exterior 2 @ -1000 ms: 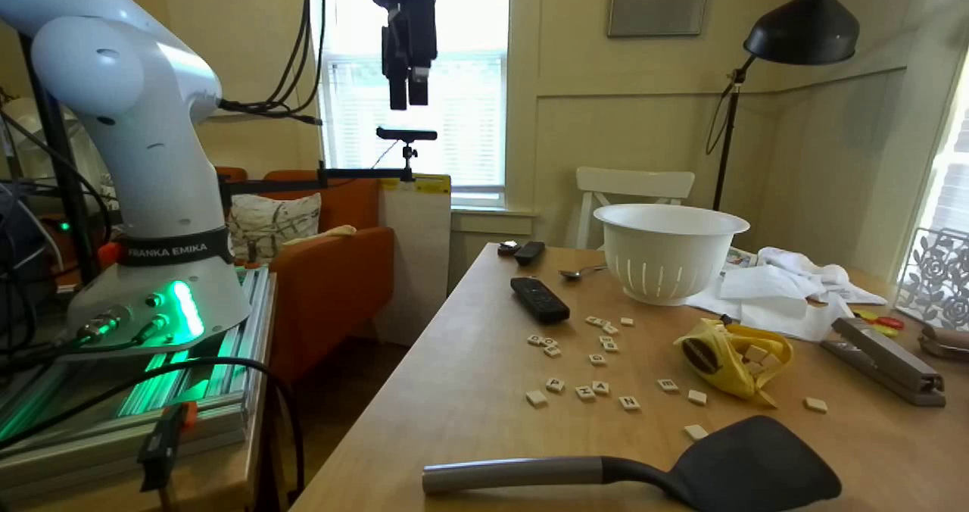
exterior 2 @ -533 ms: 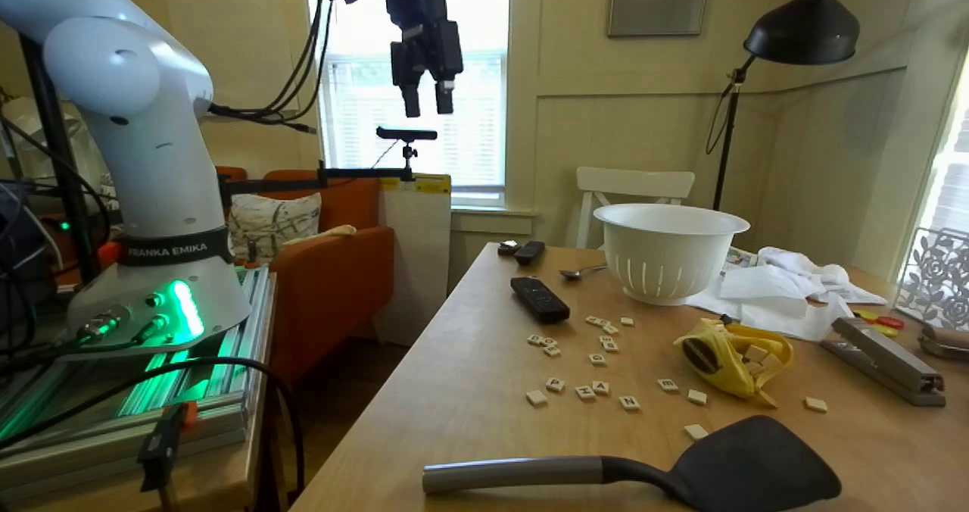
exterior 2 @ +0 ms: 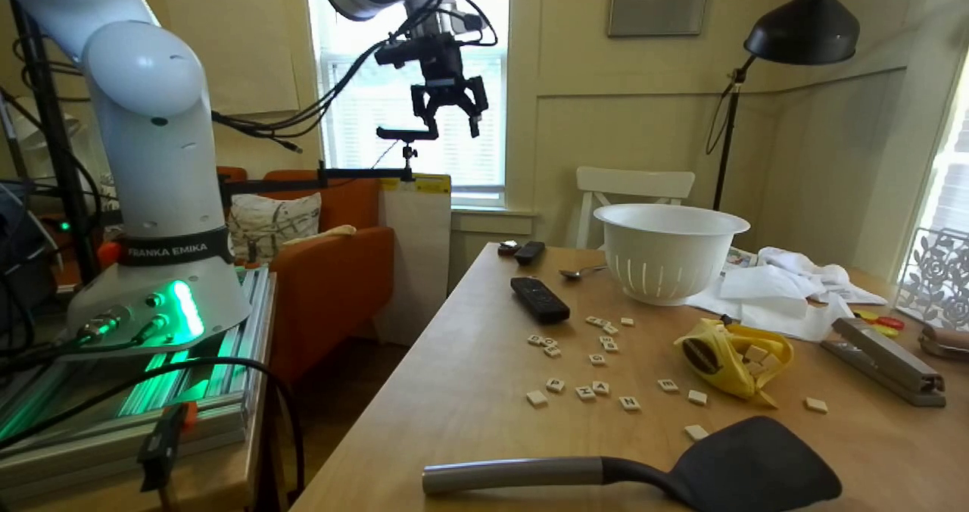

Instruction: Move the left remote to the right

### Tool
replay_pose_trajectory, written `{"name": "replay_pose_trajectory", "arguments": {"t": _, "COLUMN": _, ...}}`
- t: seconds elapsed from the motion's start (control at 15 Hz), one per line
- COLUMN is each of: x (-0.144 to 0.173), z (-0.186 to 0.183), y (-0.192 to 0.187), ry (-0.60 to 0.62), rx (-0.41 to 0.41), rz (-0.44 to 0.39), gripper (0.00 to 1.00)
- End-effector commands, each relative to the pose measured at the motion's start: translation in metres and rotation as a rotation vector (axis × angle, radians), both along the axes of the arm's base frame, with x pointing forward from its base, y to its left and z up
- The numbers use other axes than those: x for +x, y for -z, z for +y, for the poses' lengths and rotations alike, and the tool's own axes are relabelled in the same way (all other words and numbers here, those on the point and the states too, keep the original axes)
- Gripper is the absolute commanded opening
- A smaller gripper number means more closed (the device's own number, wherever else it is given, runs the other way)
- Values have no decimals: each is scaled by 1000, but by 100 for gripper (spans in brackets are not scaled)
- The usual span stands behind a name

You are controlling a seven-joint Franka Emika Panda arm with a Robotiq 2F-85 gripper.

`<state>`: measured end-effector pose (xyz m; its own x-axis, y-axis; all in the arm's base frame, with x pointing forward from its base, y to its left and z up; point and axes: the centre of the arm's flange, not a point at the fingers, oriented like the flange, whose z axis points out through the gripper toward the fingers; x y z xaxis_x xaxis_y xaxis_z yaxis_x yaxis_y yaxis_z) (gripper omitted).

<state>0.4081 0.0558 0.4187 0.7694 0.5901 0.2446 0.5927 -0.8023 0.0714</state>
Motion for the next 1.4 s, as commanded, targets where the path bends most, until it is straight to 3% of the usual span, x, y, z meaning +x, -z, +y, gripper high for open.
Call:
{"name": "replay_pose_trajectory", "arguments": {"t": 0.0, "x": 82, "z": 11, "y": 36, "ry": -180, "rx": 19, "rz": 19, "gripper": 100}}
{"name": "replay_pose_trajectory", "arguments": {"t": 0.33, "x": 150, "z": 8, "y": 85, "ry": -281, "rx": -29, "rz": 77, "gripper": 100}}
{"name": "replay_pose_trajectory", "arguments": {"t": 0.4, "x": 101, "z": 7, "y": 69, "ry": -257, "rx": -24, "rz": 55, "gripper": 100}}
{"name": "replay_pose_trajectory", "arguments": {"t": 0.53, "x": 112, "z": 7, "y": 83, "ry": -257, "rx": -31, "rz": 75, "gripper": 100}}
{"name": "replay_pose_trajectory", "arguments": {"t": 0.93, "x": 107, "z": 8, "y": 72, "ry": -260, "rx": -27, "rz": 56, "gripper": 100}}
{"name": "replay_pose_trajectory", "arguments": {"t": 1.07, "x": 118, "z": 15, "y": 91, "ry": -274, "rx": -59, "rz": -1, "gripper": 100}}
{"name": "replay_pose_trajectory", "arguments": {"t": 1.33, "x": 137, "z": 50, "y": 127, "ry": -289, "rx": -42, "rz": -97, "gripper": 100}}
